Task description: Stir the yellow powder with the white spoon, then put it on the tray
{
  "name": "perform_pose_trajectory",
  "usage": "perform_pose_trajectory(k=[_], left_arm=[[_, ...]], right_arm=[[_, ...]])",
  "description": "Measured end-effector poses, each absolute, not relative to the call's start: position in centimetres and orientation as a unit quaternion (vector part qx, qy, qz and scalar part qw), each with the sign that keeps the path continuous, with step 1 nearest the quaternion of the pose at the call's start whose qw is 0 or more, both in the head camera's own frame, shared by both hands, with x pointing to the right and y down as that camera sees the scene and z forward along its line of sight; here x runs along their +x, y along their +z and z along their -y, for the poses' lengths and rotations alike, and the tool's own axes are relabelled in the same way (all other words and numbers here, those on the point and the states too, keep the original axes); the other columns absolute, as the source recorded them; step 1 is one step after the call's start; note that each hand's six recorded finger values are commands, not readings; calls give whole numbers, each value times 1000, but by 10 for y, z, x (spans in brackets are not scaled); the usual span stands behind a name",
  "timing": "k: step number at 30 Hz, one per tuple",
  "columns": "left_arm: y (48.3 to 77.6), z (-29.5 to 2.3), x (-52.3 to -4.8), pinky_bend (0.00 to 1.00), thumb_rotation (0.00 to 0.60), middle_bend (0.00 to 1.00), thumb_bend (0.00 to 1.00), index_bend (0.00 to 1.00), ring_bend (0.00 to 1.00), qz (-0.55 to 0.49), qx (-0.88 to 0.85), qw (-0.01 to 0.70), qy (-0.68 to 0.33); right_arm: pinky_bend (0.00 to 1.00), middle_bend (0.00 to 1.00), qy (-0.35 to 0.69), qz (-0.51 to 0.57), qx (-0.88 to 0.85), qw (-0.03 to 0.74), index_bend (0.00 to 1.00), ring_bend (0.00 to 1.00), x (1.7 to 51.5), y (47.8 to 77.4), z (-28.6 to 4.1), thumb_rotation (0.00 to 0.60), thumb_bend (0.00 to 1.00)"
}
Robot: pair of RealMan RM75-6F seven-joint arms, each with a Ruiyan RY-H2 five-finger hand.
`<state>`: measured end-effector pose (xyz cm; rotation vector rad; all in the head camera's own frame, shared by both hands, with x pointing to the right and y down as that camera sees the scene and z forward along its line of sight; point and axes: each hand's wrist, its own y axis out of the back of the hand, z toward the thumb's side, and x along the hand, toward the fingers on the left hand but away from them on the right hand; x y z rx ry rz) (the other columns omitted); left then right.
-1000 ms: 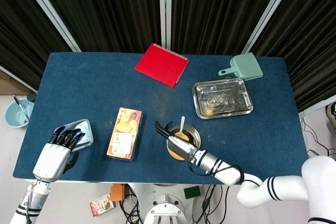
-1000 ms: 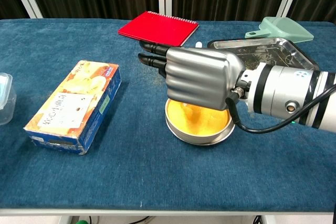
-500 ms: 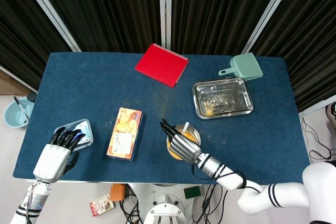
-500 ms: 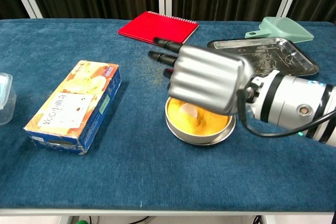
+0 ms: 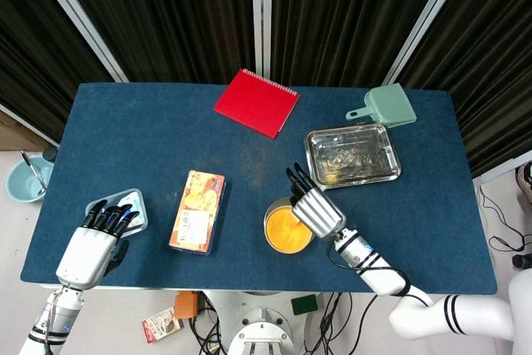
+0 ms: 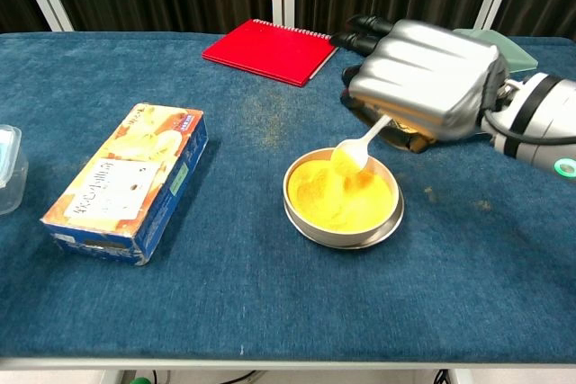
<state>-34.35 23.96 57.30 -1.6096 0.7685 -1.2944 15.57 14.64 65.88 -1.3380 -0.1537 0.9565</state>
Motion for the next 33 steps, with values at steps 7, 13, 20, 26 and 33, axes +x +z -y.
perform_pose_trajectory(k=[7, 13, 20, 26, 33], left_arm=[[571, -239, -340, 135, 600, 170, 444, 205, 198, -308, -650, 454, -526], [571, -240, -339, 135, 600, 170, 444, 204, 198, -308, -652, 453, -524], [572, -243, -344, 134, 600, 168, 445, 205, 198, -311, -653, 447, -527], [573, -244, -348, 133, 600, 166, 444, 205, 198, -314, -654, 442, -527], [574, -246, -352, 133, 600, 165, 443, 205, 198, -317, -656, 438, -526]], right_arm=[[0, 346, 416, 76, -593, 686, 822, 34, 156, 650, -143, 600, 548], [0, 351, 376, 36, -515, 770, 822, 34, 145, 644, -150, 600, 575], [0, 362, 305, -48, -384, 870, 839, 39, 122, 647, -169, 600, 578], [0, 370, 252, -89, -295, 917, 863, 39, 105, 648, -186, 600, 540], [0, 371, 264, -102, -242, 928, 865, 39, 104, 649, -194, 600, 518]])
